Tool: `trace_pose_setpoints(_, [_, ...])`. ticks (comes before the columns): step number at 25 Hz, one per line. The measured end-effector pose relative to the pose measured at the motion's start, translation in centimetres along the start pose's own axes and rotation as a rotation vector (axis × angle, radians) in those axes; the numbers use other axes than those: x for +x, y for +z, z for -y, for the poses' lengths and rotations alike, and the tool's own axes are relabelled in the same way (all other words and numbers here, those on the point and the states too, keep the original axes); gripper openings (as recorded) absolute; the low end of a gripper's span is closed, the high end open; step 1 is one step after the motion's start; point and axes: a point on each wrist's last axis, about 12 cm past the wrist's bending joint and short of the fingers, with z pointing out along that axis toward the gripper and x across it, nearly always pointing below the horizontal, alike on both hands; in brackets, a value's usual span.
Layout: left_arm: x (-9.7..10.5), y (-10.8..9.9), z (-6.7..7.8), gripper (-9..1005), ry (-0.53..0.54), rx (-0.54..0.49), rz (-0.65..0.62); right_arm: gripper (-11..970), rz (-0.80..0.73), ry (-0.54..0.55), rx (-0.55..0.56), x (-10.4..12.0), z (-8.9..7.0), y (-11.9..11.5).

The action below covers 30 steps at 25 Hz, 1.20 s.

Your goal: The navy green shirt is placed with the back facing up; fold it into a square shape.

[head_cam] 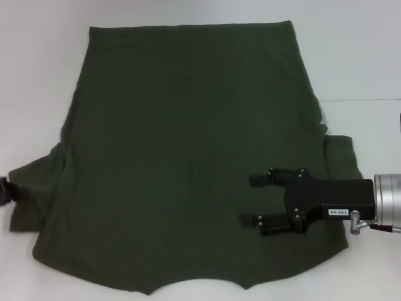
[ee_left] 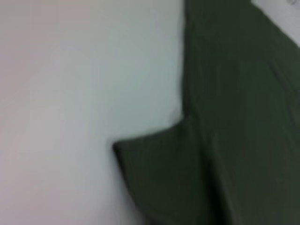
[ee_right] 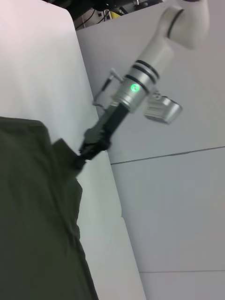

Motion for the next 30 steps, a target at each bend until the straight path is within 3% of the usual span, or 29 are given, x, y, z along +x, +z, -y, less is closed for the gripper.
trace_pose_setpoints(9, [-6.0,-2.0,3.6,15,0.099,-0.008,-0.033,945,-0.001,-0.001,0.008,0.0,0.1,-0.2])
trace_pose_setpoints(16, [-8.6,-2.4,6.7,16,0.131,-0.035,-0.102,944,-0.004,0.003,0.015,0.1,0.1,-0.2])
trace_pose_setpoints(21, [-9.4,-2.0,8.7,16,0.149,-0.037,-0.145,944,-0.002,0.005,0.018,0.2,0.2,-0.3])
trace_pose_setpoints(22, [-10.0,-1.9,10.1,16,0.167,-0.042,-0.167,944,-0.002,0.004,0.019,0.2,0.2,-0.3])
trace_pose_setpoints(30, [-10.0,-0.5,12.9,15,0.182,-0.028,-0.226,945,-0.002,0.007,0.022,0.2,0.2,-0.4])
